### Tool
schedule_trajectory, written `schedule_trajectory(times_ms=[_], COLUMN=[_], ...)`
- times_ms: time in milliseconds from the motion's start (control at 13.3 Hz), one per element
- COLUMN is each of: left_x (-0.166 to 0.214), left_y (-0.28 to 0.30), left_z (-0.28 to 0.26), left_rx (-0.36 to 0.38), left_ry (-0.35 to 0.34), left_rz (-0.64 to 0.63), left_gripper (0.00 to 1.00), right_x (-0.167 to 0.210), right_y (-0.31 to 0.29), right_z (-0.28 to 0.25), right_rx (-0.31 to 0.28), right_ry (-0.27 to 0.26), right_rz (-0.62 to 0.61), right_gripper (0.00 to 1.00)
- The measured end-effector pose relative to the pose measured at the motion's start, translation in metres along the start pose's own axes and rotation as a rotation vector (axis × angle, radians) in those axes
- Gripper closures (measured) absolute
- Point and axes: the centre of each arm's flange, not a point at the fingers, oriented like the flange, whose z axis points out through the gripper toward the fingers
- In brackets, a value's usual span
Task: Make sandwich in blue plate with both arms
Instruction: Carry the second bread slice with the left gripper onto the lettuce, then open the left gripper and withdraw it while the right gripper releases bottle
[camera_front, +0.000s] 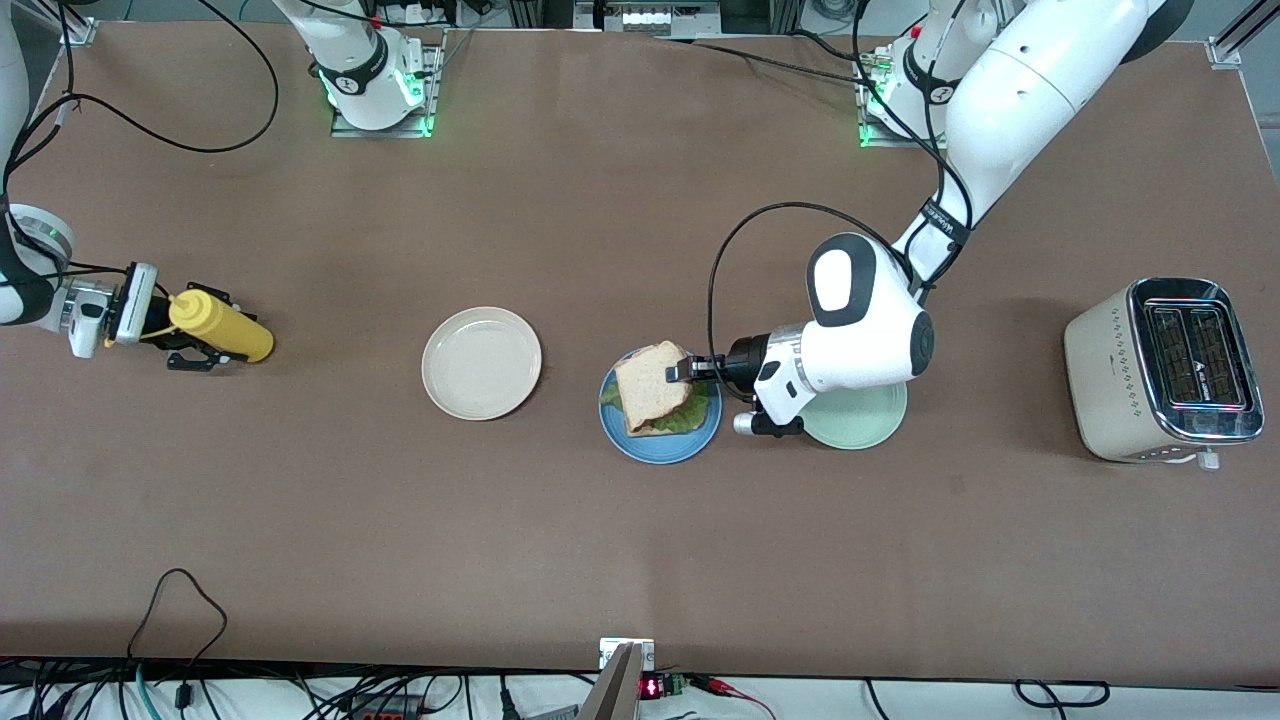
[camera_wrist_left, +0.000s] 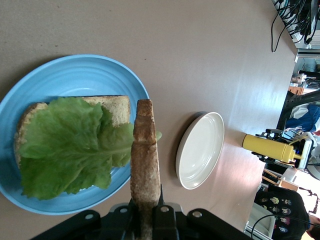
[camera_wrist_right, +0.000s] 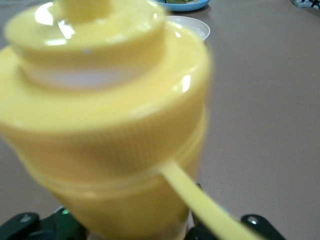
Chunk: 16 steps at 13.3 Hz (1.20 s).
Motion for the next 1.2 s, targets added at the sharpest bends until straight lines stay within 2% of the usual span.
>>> schedule_trajectory(times_ms=[150, 375, 525, 601, 676, 901, 1126, 1201], left_x=[0.001, 0.005, 0.007, 0.008, 0.009, 0.013, 0.031, 0.038], left_y=[-0.008, -0.030, -0.043, -0.047, -0.050, -0.057, -0.064, -0.066], left_z=[0.006, 0.018, 0.025, 0.027, 0.029, 0.030, 0.006, -0.005], left_rx=[-0.001, 0.000, -0.004, -0.011, -0.017, -0.022, -0.034, -0.040], left_ry=[-0.009, -0.027, -0.035, -0.035, -0.035, -0.030, 0.015, 0.030], left_rz=[0.009, 0.038, 0.032, 0.024, 0.018, 0.030, 0.055, 0.055], left_gripper=[0.90, 0.88, 0.74, 0.74, 0.69, 0.40, 0.07, 0.00], right_x=[-0.002, -0.005, -0.009, -0.011, -0.012, -0.015, -0.009, -0.004], right_y=[0.000, -0.001, 0.000, 0.000, 0.001, 0.005, 0.014, 0.017], right_z=[0.000, -0.003, -0.015, -0.023, -0.031, -0.050, -0.074, -0.084], right_rx=[-0.010, -0.025, -0.043, -0.054, -0.064, -0.088, -0.103, -0.104], right_ry=[0.007, 0.010, -0.004, -0.015, -0.024, -0.049, -0.091, -0.112], right_rz=[0.006, 0.015, 0.018, 0.019, 0.017, 0.012, -0.020, -0.028], right_gripper=[0.00, 0.00, 0.00, 0.00, 0.00, 0.00, 0.00, 0.00])
